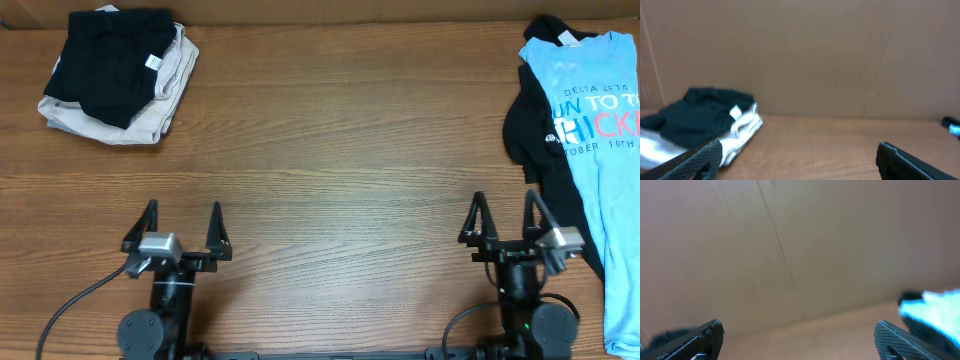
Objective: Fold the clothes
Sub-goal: 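Reach the right gripper to the light-blue T-shirt on the right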
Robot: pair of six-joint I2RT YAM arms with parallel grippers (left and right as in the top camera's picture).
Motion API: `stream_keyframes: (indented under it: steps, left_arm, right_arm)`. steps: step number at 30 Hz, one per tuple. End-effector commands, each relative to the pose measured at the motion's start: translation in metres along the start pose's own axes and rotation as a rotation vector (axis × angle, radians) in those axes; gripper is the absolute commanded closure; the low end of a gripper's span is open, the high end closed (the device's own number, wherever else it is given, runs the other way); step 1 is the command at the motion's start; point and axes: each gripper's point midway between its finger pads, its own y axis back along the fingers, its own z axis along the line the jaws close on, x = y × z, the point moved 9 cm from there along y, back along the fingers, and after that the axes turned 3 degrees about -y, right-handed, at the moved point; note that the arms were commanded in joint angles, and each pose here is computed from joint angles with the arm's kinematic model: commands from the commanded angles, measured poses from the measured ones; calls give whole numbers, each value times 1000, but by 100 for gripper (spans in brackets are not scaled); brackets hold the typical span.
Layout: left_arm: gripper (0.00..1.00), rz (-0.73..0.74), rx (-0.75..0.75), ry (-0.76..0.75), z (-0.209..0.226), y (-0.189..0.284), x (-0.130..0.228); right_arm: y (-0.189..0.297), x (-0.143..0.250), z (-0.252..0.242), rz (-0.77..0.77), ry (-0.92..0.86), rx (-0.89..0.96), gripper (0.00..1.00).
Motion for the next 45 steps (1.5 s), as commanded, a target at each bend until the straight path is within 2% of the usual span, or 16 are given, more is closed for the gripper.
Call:
stream_keyframes:
  steps: [1,5,11,17,22,25,27,31,34,37,39,45]
  left_arm:
    - [0,-34,24,-19,-5,2,-34]
    - [0,1,34,-15,-7,-5,-56]
    - [0,126,75,0,-11,-35,-95]
    - [0,399,122,9,-13,-85,-129]
    - [0,637,153,3,-12,-123,-144]
    - [0,778,147,11,-8,-153,-139]
    - [0,814,156,-9,-6,-166,-128]
    - [0,929,163,15,-2,-190,-91]
    - [0,1055,190,60,-1,-210,-50]
    - [0,1079,288,121,-7,-217,-36]
    - [0,1050,362,144,-13,-219,-39]
    - [0,986,391,145,-18,-225,-53]
  right_arm:
    - [3,-48,19,-113,12,-37,0]
    - [-2,-78,31,-112,33,-37,0]
    - [-27,-118,47,38,53,11,0]
    - [-68,-153,61,248,82,86,0]
    - [-109,-162,64,465,78,162,0]
    - [-146,-149,59,681,71,235,0]
    - [-164,-135,53,770,67,262,0]
    - [-195,-93,37,902,44,308,0]
    - [-215,-62,23,984,22,319,0]
    - [-227,-55,-3,962,-35,413,0]
    - [-232,-58,-26,924,-71,482,0]
    - [-240,-73,-106,787,-138,655,0]
